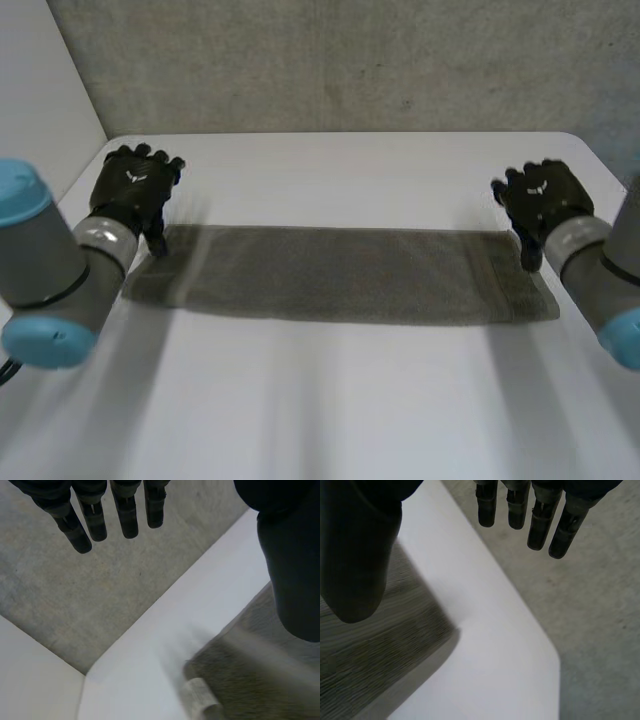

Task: Fold the towel.

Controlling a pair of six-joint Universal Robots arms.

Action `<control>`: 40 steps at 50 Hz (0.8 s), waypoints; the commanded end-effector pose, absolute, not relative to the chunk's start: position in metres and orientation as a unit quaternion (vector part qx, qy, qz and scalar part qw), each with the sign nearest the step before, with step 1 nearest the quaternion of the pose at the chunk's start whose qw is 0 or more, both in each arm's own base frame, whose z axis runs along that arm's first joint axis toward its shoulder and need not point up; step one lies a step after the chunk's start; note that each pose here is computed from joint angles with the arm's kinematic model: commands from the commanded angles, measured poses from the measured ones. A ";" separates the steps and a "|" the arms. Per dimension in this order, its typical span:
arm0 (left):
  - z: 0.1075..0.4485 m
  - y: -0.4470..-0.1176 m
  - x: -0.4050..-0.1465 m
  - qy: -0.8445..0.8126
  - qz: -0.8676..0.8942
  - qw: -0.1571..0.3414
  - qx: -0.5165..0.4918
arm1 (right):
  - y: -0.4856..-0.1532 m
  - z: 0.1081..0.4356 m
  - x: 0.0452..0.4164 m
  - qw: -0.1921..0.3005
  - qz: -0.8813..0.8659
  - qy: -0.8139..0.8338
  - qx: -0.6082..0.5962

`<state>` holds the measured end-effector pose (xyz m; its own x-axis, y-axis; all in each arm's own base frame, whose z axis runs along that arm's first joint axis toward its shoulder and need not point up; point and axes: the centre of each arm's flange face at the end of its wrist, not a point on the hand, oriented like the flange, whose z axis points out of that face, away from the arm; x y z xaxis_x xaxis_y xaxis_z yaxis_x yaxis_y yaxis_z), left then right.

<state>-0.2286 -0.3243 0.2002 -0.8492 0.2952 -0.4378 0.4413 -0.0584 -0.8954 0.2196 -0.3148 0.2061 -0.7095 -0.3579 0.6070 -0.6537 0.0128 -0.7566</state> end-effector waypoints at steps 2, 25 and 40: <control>0.195 -0.289 -0.220 0.704 -0.681 -0.017 0.200 | -0.290 0.173 0.206 0.111 0.545 -0.743 0.372; 0.183 -0.284 -0.218 0.698 -0.691 -0.030 0.184 | -0.320 0.118 0.186 0.056 0.535 -0.775 0.332; 0.182 -0.283 -0.219 0.699 -0.690 -0.030 0.185 | -0.369 0.147 0.094 0.151 0.549 -0.783 0.248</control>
<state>-0.2186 -0.2832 0.1823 -0.9298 0.2998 -0.2133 0.2167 -0.0221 -0.9760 0.1413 -0.3459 0.1279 -0.8184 -0.3363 0.4659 -0.5546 0.2502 -0.7936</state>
